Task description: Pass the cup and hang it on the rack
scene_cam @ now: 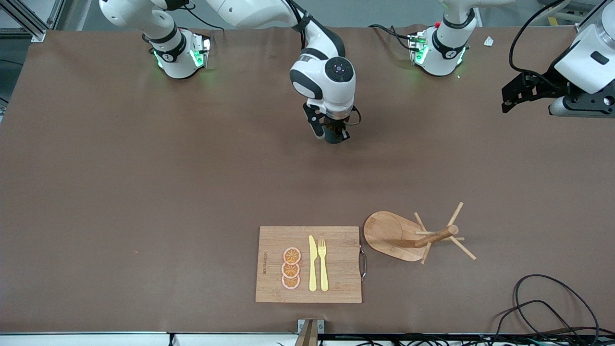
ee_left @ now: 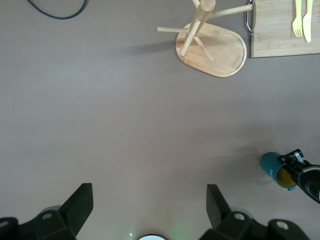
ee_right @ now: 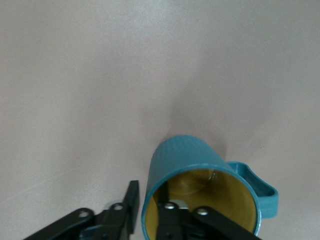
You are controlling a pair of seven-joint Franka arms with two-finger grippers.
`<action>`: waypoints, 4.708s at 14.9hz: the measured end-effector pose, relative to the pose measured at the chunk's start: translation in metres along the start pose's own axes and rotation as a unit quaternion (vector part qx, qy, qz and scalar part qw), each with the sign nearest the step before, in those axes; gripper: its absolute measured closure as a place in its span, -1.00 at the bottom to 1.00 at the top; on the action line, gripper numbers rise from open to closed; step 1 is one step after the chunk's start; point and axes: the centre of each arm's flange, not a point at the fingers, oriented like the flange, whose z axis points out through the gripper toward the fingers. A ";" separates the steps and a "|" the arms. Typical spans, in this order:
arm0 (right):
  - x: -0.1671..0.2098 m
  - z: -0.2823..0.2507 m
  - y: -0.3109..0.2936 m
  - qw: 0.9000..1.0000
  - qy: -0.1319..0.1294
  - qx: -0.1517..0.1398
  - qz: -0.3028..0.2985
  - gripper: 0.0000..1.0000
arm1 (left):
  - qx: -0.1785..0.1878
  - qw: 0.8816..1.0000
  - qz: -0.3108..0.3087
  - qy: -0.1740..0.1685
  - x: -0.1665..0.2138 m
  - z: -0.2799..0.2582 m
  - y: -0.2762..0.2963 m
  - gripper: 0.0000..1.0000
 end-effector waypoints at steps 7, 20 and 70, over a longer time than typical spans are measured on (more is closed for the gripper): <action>-0.028 -0.033 -0.003 1.000 -0.011 0.028 -0.004 -0.93 | 0.007 1.000 0.002 -0.003 0.002 0.003 0.001 -1.00; 0.263 -0.209 -0.095 0.961 0.041 -0.004 -0.273 -1.00 | 0.004 1.000 0.016 -0.018 0.040 0.059 0.111 -1.00; 0.684 -0.365 0.093 0.843 0.048 -0.006 -0.536 -1.00 | 0.198 0.823 -0.308 0.433 -0.304 0.486 0.507 -1.00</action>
